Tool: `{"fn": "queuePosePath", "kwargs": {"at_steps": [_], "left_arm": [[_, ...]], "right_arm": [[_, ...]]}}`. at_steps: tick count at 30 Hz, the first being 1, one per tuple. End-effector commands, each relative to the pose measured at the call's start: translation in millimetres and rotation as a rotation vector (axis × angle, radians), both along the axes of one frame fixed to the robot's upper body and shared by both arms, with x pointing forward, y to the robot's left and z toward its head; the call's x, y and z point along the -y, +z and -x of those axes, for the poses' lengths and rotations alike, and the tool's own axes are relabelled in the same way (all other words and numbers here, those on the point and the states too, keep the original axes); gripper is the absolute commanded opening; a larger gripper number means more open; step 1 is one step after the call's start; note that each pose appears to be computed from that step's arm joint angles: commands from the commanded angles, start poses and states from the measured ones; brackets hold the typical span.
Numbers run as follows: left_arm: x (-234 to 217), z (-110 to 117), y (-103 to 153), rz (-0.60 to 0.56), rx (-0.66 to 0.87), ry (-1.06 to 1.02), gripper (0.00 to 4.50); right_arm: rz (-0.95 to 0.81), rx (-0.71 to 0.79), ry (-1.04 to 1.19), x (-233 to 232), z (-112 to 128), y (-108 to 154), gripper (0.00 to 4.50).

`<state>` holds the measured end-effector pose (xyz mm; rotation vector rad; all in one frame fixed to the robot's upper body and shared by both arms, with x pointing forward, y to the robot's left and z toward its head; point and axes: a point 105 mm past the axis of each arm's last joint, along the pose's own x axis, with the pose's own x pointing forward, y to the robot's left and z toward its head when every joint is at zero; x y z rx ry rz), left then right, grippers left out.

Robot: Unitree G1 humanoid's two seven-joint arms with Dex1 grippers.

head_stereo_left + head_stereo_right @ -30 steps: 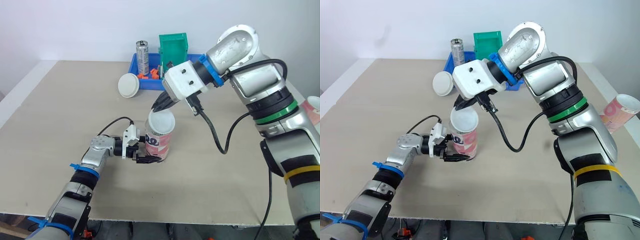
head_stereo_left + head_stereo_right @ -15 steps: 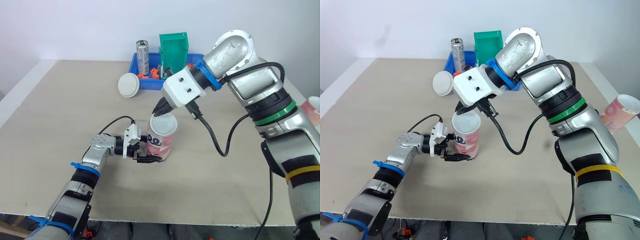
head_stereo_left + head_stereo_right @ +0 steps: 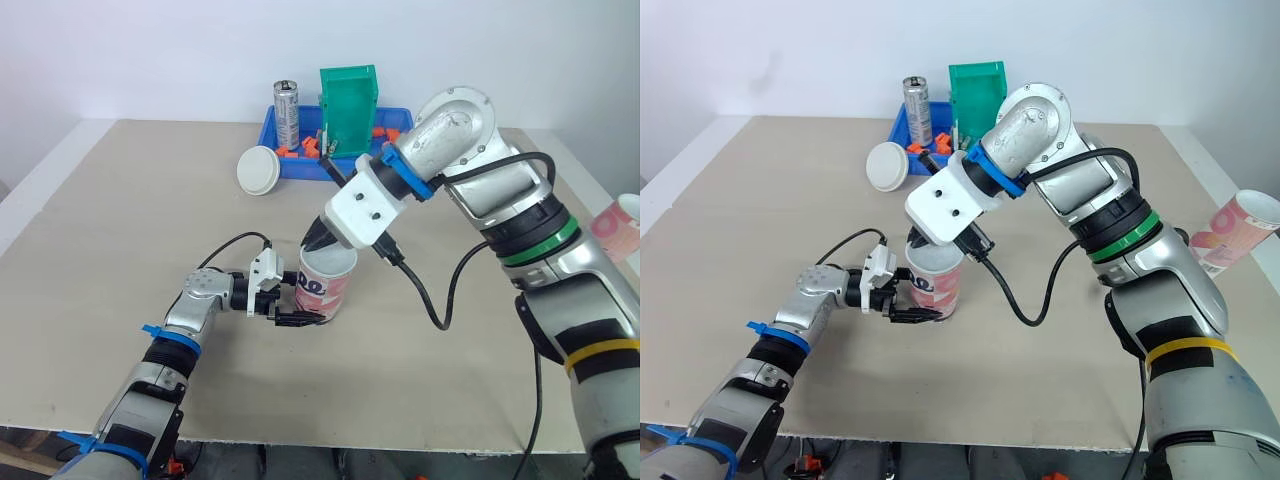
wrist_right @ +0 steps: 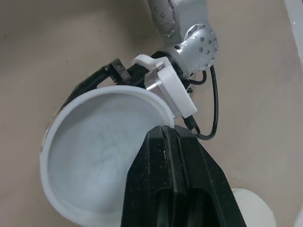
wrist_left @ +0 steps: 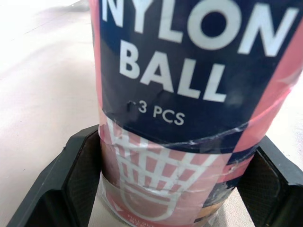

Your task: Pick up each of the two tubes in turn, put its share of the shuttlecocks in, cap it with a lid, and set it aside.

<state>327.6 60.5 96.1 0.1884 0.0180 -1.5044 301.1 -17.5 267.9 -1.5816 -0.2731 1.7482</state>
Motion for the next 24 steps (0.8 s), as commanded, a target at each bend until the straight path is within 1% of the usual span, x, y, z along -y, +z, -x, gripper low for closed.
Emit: {"fn": "queuePosePath", "kwargs": {"at_steps": [1,3,4,7,9,12,13,17,19,20,22,24], "left_arm": [[-6,-2,-6,-0.025,-0.020,0.038,3.83],[-6,-2,-6,-0.024,-0.020,0.041,3.83],[-6,-2,-6,-0.023,-0.019,0.043,3.83],[-6,-2,-6,-0.022,-0.020,0.045,3.83],[-6,-2,-6,-0.021,-0.020,0.044,3.83],[-5,-2,-6,-0.021,-0.020,0.041,3.83],[-5,-2,-6,-0.021,-0.020,0.040,3.83],[-5,-2,-6,-0.022,-0.019,0.038,3.83],[-5,-2,-6,-0.023,-0.019,0.036,3.83],[-5,-1,-6,-0.024,-0.019,0.036,3.83],[-5,-1,-7,-0.026,-0.020,0.034,3.83],[-5,-1,-7,-0.029,-0.020,0.033,3.83]], "right_arm": [[0.032,-0.008,0.023,-6,2,-7,0.32],[0.019,-0.012,0.015,-8,1,-4,1.00],[0.007,-0.020,-0.002,-10,-1,-2,1.42],[-0.035,-0.057,-0.022,-14,0,7,2.96],[-0.080,-0.069,-0.033,-16,-1,19,2.96],[-0.178,-0.111,-0.075,-10,-4,50,2.96],[-0.189,-0.123,-0.080,-6,-3,56,2.96],[-0.176,-0.147,-0.090,8,1,58,2.96],[-0.161,-0.154,-0.095,15,3,55,2.44],[-0.153,-0.162,-0.096,17,4,52,2.30],[-0.126,-0.173,-0.085,20,7,44,1.38],[-0.102,-0.184,-0.074,21,9,37,0.30]]}}
